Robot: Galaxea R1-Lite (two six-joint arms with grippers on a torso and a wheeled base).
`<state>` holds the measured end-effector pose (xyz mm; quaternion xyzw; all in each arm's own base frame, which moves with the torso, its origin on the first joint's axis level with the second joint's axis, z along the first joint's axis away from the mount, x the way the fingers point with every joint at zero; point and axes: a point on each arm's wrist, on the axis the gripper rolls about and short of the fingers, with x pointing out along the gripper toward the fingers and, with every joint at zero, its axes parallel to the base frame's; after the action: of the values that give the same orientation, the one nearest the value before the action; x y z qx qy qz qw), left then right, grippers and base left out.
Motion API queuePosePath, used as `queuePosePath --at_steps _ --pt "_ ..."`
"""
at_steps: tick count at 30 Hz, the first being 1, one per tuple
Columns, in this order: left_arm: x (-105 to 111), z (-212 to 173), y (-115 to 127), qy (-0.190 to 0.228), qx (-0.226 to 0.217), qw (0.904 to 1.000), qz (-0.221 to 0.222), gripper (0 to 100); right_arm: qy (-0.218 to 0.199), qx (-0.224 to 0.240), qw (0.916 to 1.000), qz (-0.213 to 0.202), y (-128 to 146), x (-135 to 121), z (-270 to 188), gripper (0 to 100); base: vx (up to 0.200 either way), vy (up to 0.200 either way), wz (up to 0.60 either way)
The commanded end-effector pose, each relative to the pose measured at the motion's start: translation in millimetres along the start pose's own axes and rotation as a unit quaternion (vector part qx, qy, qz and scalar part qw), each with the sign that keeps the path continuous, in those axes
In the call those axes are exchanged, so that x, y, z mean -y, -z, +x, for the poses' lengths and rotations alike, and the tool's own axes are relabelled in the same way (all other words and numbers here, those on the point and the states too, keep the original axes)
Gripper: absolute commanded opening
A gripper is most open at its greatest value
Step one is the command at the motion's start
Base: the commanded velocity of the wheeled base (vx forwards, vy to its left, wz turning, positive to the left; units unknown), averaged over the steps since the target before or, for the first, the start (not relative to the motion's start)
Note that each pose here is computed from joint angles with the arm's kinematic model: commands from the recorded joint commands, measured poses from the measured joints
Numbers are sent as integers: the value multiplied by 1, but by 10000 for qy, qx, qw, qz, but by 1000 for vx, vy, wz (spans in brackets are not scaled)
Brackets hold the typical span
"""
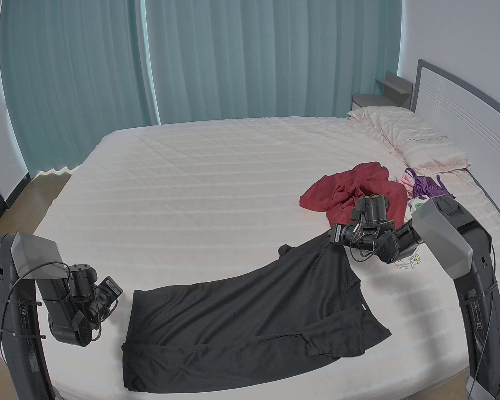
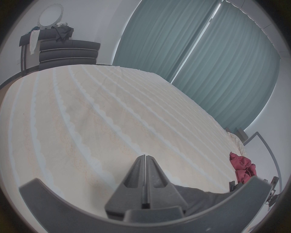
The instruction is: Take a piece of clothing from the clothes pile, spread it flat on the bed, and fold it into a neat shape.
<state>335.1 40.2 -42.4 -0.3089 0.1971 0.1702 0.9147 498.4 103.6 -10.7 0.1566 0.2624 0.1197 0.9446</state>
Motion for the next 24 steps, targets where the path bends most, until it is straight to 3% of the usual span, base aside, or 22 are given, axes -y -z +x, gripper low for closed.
queuePosePath --at_steps 1,9,14,15,19,21,22,24 --pt "4 -3 -5 71 83 9999 -7 0 52 -55 10000 3 0 3 -5 0 0 0 0" --pt "5 1 -5 249 24 9997 -36 0 176 -159 9997 44 7 14 -7 0 0 0 0" --pt "10 1 -10 686 -315 9971 -25 0 223 -257 9994 43 14 13 -8 0 0 0 0" --pt "11 1 -10 701 -345 9969 -21 100 225 -265 9994 45 14 13 -8 0 0 0 0" --pt "19 6 -18 1002 -761 9920 114 100 218 -308 9993 43 16 11 -11 0 0 0 0" --pt "19 6 -18 1002 -761 9920 114 100 218 -308 9993 43 16 11 -11 0 0 0 0" --pt "17 11 -20 1100 -1084 9869 460 100 232 -344 9991 44 18 11 -11 0 0 0 0" --pt "18 12 -22 1195 -1151 9848 519 100 239 -366 9990 39 20 12 -11 0 0 0 0"
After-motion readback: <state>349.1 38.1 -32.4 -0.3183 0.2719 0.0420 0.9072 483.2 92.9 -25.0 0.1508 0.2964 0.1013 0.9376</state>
